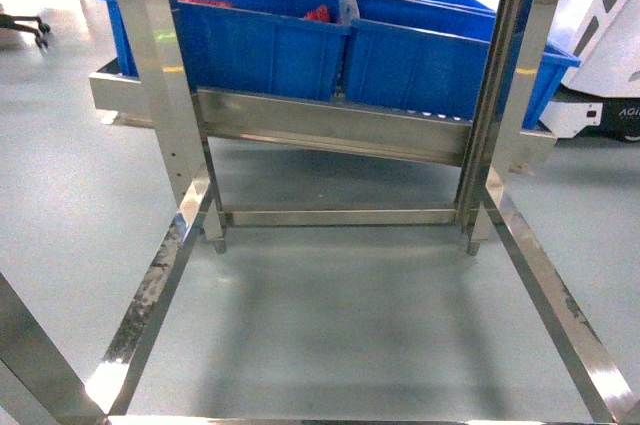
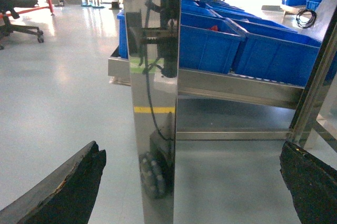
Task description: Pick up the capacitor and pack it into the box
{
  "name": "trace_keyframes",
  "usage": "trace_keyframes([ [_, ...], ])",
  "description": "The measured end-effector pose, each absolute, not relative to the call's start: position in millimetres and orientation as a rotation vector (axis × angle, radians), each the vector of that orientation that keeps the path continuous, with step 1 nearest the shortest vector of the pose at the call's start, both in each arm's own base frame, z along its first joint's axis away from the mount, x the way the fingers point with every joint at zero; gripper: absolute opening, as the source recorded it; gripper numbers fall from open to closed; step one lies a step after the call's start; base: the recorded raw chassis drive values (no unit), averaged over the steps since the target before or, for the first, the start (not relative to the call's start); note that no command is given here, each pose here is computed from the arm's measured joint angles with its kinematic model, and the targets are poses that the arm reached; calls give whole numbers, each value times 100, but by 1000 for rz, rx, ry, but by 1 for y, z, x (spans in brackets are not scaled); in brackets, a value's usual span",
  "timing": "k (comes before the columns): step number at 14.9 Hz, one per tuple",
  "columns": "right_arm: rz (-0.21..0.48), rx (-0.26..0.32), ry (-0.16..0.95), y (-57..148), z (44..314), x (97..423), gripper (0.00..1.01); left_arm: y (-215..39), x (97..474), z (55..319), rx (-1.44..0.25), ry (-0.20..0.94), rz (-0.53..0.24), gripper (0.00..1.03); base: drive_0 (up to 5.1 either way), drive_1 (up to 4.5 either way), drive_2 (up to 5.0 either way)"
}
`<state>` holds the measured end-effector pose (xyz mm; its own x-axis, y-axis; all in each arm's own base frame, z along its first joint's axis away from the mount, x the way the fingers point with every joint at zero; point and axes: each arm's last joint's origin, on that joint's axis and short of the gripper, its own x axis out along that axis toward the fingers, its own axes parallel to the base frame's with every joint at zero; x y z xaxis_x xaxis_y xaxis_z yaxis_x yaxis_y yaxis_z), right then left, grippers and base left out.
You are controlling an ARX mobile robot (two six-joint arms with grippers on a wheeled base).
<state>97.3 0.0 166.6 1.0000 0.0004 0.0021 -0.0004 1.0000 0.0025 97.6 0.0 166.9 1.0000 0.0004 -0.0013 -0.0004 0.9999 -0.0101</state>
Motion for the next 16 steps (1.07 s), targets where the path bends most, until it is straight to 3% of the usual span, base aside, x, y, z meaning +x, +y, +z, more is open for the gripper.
trace_keyframes([
  [16, 0, 2, -1, 0, 167, 97, 98, 0, 98, 167, -1, 1, 1, 98, 0, 0, 0],
])
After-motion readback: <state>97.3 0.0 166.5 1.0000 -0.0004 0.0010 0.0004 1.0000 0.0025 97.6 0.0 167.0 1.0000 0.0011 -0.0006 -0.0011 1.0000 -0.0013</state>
